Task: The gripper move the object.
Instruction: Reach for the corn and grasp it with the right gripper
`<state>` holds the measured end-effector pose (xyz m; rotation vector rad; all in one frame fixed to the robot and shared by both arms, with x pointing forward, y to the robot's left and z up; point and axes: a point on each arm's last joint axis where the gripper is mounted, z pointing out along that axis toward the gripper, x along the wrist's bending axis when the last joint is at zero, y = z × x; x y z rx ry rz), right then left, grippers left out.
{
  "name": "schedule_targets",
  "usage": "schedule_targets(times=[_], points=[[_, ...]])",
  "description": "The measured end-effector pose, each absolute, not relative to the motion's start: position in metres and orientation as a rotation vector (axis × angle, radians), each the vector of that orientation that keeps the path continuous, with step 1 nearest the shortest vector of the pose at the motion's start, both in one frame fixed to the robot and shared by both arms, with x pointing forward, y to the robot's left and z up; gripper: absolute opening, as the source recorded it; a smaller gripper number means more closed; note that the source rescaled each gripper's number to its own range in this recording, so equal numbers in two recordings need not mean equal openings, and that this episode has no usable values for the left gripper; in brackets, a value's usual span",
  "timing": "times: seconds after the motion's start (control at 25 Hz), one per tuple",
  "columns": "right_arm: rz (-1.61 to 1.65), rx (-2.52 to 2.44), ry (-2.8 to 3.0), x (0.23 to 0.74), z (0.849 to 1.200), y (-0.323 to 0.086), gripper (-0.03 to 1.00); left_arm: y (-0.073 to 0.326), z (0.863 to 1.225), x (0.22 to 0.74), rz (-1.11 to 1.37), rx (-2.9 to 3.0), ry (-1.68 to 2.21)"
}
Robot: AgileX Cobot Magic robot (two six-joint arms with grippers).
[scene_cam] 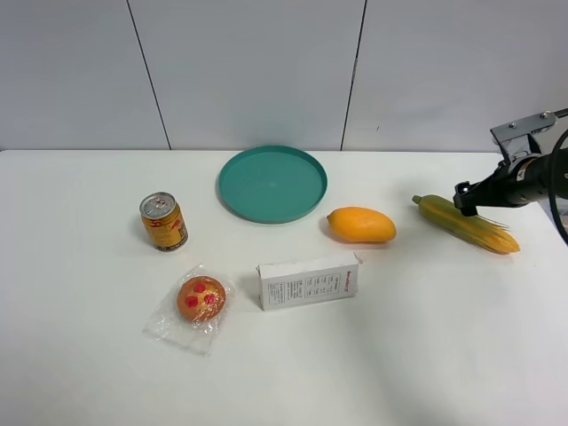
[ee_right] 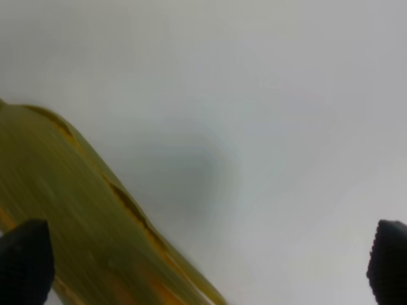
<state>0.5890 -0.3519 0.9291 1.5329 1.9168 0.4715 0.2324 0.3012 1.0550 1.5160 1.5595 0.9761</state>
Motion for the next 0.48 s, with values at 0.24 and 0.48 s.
schedule_targets(times=[0.24,0.48], points=[[0.448,1.52,1.937,0.5885,0.9266,-0.3526,1.0,0.3012,1.055,0.2324,0.976,1.516,1.559],[0.429,1.478,1.964,0.5885,0.9263,-0.3527,1.0,0.3012,1.055,0.2324,0.976,1.516,1.559]])
